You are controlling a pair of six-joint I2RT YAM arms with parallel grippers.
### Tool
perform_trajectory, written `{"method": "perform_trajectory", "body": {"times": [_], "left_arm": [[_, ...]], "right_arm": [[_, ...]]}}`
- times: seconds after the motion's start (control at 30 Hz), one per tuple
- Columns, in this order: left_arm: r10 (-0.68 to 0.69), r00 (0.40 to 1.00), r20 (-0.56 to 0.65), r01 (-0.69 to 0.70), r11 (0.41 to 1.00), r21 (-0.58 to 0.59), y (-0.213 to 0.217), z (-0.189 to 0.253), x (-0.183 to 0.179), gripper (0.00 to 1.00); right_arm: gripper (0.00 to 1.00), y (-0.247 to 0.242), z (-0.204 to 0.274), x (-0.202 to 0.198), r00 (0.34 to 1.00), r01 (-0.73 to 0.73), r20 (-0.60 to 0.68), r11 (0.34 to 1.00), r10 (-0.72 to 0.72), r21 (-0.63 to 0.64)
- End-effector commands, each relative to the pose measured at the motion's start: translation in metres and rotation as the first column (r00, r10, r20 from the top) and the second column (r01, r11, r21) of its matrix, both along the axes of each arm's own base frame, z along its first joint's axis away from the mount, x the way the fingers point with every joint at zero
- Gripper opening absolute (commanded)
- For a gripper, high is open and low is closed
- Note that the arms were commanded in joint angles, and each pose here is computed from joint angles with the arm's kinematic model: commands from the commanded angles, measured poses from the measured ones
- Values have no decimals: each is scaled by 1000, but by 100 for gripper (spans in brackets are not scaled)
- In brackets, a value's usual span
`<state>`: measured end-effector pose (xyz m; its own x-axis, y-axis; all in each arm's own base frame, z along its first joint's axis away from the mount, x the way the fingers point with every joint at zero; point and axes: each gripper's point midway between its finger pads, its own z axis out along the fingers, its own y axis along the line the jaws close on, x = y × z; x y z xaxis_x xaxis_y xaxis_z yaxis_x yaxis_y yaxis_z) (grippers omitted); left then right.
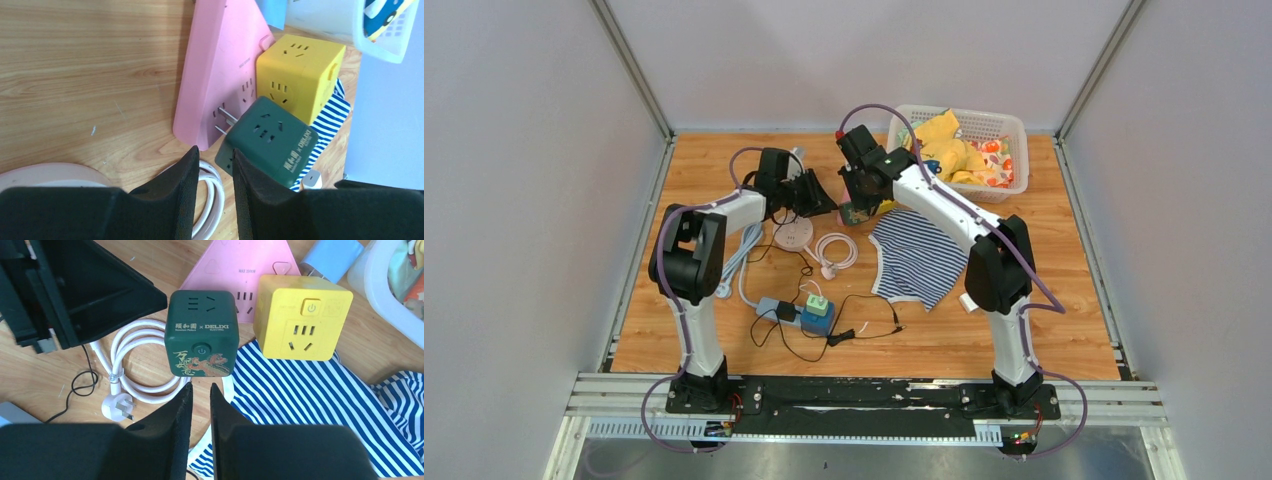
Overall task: Insert the plug
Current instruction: Insert the plug into the socket.
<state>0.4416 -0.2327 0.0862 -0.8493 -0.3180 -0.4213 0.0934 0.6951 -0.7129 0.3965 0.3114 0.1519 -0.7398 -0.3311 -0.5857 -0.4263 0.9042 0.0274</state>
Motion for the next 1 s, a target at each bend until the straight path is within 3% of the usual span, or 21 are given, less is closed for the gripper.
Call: {"method": "perform_trajectory", "body": {"times": [0.0,0.27,0.67,0.8,0.97], "left_arm": [[3,1000,-22,-2,1000,12,-1,-16,7,33],[-3,998,-58,5,1000,25,0,-35,4,30],[-8,999,-45,9,1000,29,0,-31,2,30],[13,1000,-16,-13,999,42,5,-18,-1,36],[9,999,32,-10,999,31,7,6,-6,47]], "right_arm": [[19,4,-15,7,1000,2,-10,1000,-2,10],[17,3,-65,10,997,2,-77,1000,-5,-30],[18,-1,11,12,997,-8,71,998,4,56],[28,-9,28,10,995,2,104,998,-9,68],[47,-23,34,14,993,7,118,998,-15,70]]}}
